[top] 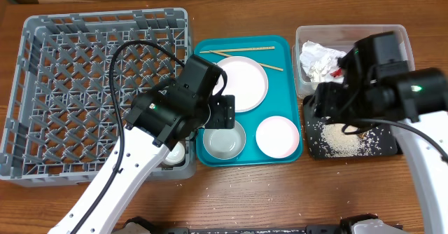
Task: Sort waste into correct bins and load items into the dishwasher
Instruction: 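Reach left gripper to the pink bowl and grasp its rim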
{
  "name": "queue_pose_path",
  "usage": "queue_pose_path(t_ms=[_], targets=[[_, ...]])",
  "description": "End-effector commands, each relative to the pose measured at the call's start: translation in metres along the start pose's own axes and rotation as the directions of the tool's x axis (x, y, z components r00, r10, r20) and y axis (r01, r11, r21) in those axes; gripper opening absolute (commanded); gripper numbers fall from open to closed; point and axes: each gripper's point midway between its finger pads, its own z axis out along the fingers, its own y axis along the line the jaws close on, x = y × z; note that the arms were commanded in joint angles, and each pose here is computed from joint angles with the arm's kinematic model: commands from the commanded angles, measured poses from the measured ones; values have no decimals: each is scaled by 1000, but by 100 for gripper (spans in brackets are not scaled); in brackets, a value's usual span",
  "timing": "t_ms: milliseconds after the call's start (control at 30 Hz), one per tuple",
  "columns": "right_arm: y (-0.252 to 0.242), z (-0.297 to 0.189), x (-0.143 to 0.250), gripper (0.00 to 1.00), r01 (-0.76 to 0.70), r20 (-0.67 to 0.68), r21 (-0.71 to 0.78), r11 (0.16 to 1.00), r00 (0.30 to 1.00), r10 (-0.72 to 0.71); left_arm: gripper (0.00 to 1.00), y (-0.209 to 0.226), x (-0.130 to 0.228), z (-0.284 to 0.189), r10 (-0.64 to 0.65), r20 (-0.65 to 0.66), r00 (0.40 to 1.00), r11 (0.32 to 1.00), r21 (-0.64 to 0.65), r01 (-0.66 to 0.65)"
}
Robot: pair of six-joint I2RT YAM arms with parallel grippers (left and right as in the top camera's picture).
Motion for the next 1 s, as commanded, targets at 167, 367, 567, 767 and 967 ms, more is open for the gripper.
queue_pose_path(t_ms=[167, 367, 567, 767, 967], targets=[[-19, 52, 24, 58, -69, -116, 34, 997, 991, 72, 81, -23, -4, 10, -3, 13, 1000, 999, 33, 3], [-16, 53, 18, 58, -63, -95, 14, 998, 993, 64, 77, -35, 4, 38, 12, -43, 999, 1000, 13, -11], [-13, 53, 10, 58, -54, -63, 0, 999, 997, 54, 75, -28, 6, 52, -55, -63, 996, 998, -41, 53], [-23, 52, -4, 63, -110, -3, 36, 993, 994, 111, 66, -34, 2, 59, -68, -41, 997, 997, -43, 66], [-49, 45, -17, 64, -207, 40, 62, 976, 978, 204, 65, -73, 13, 97, 13, -58, 998, 1000, -5, -13]])
